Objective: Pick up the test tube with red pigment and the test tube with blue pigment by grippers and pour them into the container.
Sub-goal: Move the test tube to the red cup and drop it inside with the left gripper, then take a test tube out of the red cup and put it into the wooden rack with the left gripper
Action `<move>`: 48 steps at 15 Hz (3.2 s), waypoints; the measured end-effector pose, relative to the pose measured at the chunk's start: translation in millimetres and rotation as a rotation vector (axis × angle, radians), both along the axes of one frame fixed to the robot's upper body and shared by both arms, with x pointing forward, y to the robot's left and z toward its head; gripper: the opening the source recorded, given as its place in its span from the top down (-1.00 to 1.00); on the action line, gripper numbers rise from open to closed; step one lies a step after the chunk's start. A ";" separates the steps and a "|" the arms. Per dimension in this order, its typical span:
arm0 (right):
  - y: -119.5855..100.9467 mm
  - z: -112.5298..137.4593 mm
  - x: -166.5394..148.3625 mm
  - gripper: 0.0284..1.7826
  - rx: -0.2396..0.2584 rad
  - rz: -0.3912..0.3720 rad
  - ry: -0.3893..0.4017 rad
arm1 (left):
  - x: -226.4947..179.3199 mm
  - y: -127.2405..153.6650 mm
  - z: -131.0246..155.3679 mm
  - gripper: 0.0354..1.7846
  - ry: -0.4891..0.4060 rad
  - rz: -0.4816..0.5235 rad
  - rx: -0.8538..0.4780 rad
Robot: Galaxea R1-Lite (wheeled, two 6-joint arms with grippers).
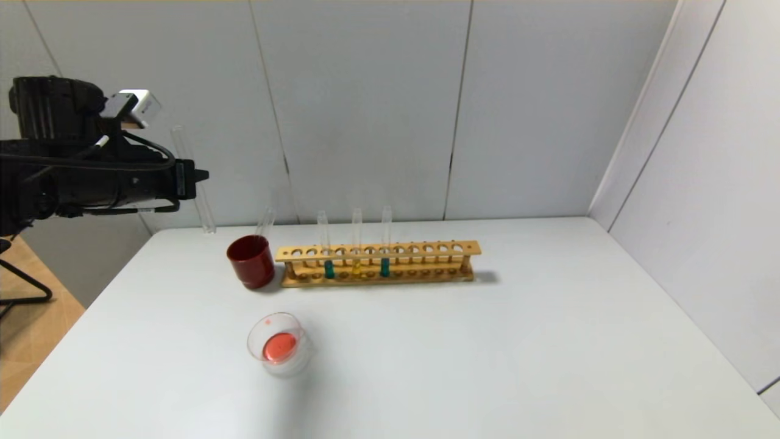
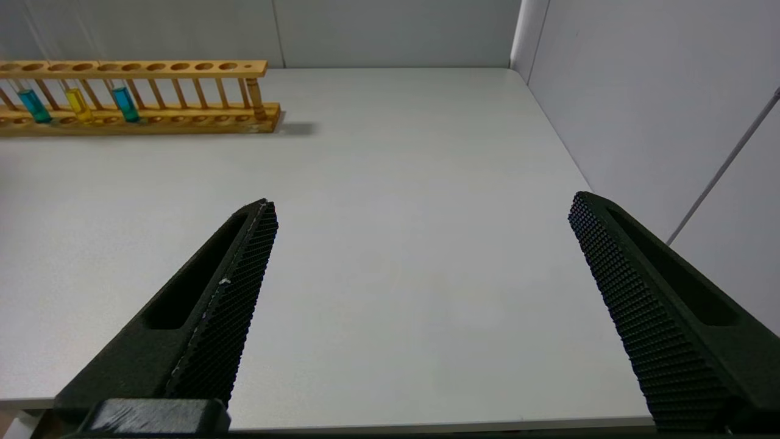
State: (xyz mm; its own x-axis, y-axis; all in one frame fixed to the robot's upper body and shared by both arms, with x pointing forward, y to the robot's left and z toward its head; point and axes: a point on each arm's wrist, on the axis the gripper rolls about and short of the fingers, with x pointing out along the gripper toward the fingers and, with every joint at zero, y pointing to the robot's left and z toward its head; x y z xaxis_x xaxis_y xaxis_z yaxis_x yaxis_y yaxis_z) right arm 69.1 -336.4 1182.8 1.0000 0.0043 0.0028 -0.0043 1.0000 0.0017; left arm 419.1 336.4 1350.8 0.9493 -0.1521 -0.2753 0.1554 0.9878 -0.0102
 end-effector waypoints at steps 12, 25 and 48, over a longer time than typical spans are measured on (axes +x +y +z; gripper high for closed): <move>0.0 0.0 0.0 -0.96 0.000 0.000 0.000 | 51.0 -1.1 -68.6 0.68 0.017 -0.003 -0.001; 0.0 0.0 0.0 -0.96 0.000 0.000 0.000 | 70.3 -1.3 -115.4 -0.16 0.058 -0.004 0.008; 0.0 0.0 0.0 -0.96 0.000 0.000 0.000 | -64.7 -56.2 -14.2 -0.96 0.071 -0.224 0.094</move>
State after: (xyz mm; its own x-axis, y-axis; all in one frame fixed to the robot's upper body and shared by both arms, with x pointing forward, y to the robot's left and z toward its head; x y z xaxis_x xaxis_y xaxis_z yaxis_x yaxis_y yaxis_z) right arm 69.1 -336.4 1182.8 1.0000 0.0043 0.0028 -0.0043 1.0000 0.0017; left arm 354.4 280.2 1336.6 0.8725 -0.3268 -0.3633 0.3724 0.9260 0.0614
